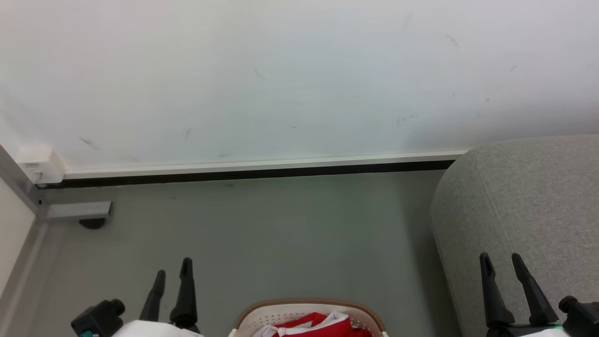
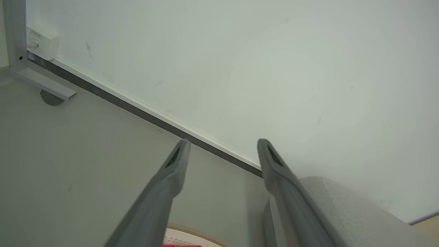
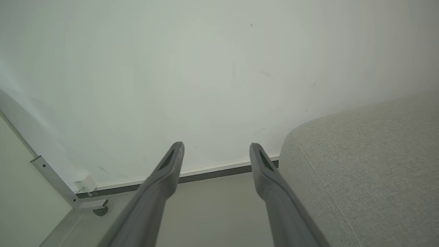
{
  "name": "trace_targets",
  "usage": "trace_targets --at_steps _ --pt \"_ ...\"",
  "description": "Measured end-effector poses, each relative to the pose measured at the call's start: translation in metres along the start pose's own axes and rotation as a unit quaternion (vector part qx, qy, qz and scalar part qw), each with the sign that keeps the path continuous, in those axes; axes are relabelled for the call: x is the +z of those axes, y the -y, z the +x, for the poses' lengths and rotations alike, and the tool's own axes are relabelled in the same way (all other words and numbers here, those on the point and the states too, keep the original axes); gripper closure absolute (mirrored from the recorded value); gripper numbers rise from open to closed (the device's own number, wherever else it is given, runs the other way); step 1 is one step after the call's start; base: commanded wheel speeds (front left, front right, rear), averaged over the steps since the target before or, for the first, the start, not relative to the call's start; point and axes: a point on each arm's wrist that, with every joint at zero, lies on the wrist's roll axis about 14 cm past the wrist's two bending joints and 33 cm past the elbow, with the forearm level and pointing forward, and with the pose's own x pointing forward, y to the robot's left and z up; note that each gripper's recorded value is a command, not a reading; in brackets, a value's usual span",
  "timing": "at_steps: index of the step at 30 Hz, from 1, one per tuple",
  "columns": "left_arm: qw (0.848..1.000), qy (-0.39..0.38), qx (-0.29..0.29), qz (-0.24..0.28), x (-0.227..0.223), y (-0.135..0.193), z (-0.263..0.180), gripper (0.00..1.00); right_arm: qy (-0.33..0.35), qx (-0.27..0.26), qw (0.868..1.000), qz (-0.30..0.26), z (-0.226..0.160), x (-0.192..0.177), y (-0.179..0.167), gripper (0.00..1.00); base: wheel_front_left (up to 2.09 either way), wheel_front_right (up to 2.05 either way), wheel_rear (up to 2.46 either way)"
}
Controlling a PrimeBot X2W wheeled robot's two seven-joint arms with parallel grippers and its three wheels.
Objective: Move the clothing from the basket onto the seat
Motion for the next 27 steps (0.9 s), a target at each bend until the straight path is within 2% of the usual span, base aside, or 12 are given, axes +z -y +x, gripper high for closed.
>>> trace_targets --at_steps 12,27 --pt "0.998 0.008 -0.016 0.062 0.0 0.007 0.001 0.0 -0.001 -0.007 0.998 -0.058 -0.004 -0.001 0.005 0.0 0.0 0.0 0.0" --pt "0.992 0.007 -0.028 0.126 -0.008 0.008 -0.001 0.0 -0.002 -0.025 0.995 -0.098 -0.009 -0.001 0.017 0.0 0.0 0.0 0.0"
